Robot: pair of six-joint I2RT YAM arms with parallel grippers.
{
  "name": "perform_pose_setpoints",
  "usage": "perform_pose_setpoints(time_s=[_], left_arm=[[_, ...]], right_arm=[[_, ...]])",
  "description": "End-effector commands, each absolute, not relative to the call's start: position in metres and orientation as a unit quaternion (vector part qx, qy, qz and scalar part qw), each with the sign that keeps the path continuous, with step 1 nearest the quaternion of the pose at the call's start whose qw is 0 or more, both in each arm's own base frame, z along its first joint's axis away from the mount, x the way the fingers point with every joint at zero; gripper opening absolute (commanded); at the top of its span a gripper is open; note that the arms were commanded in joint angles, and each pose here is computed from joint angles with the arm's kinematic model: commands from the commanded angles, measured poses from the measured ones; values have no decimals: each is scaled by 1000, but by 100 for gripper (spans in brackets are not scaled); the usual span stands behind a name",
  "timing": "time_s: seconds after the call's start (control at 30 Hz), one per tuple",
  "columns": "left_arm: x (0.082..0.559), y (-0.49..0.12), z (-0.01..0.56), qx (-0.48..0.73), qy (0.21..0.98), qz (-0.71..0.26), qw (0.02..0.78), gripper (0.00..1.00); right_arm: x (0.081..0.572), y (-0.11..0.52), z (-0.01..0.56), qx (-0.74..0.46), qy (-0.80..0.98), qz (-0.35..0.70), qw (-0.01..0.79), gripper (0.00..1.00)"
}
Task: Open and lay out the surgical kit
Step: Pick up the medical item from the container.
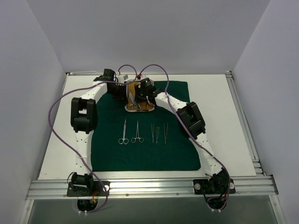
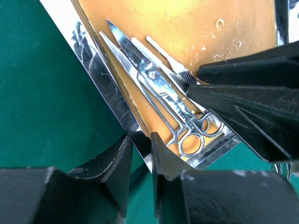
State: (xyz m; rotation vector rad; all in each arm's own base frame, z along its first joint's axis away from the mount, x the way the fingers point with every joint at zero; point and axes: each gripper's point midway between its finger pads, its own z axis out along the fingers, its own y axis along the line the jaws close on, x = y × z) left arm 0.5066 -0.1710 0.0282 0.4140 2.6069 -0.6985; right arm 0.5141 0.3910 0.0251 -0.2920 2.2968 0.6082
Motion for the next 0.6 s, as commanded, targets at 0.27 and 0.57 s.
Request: perform_pose_setpoints(time_s=[0.27, 0.57], left_arm=[[517, -167, 26, 153, 935, -235, 220, 28], [515, -169, 22, 154, 935, -236, 216, 28]], right_arm=[[486, 367, 5, -148, 928, 135, 313, 19], [483, 379, -18, -155, 933, 153, 285, 24]])
